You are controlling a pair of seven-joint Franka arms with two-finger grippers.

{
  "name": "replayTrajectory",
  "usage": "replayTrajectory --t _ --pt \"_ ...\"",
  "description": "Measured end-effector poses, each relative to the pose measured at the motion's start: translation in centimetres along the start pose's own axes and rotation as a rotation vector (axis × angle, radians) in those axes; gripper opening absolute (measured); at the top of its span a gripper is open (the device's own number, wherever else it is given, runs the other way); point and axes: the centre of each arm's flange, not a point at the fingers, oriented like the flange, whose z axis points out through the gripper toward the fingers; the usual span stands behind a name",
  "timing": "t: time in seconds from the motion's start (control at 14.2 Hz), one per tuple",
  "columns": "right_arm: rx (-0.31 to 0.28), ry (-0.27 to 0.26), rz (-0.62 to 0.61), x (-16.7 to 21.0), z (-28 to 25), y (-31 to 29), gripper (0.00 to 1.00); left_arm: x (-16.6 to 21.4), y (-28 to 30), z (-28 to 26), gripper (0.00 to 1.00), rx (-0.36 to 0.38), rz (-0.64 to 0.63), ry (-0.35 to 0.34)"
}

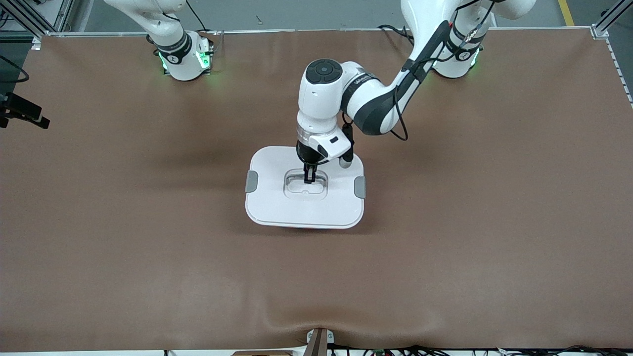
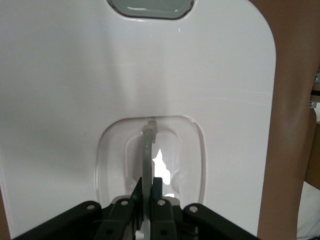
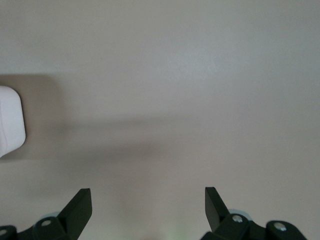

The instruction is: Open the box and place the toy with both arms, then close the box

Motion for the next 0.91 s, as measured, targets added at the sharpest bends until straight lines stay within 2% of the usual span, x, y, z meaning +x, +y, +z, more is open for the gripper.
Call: replayTrajectory --t 0.14,0.49,0.91 --pt "-0.002 0.010 -0.004 0.3 0.4 -0.2 1.00 -0.3 -0.2 -0.1 0.07 0.000 0.016 -0.002" --pt "0.001 -0.018 -0.009 0.1 1.0 -0.5 1.00 -1.0 -1.0 0.1 0.07 0.007 0.031 -0.001" --pt "-0.006 0.038 -0.015 0.2 -1.8 -2.0 1.00 -0.7 -1.4 1.5 0.07 0.032 0.033 0.024"
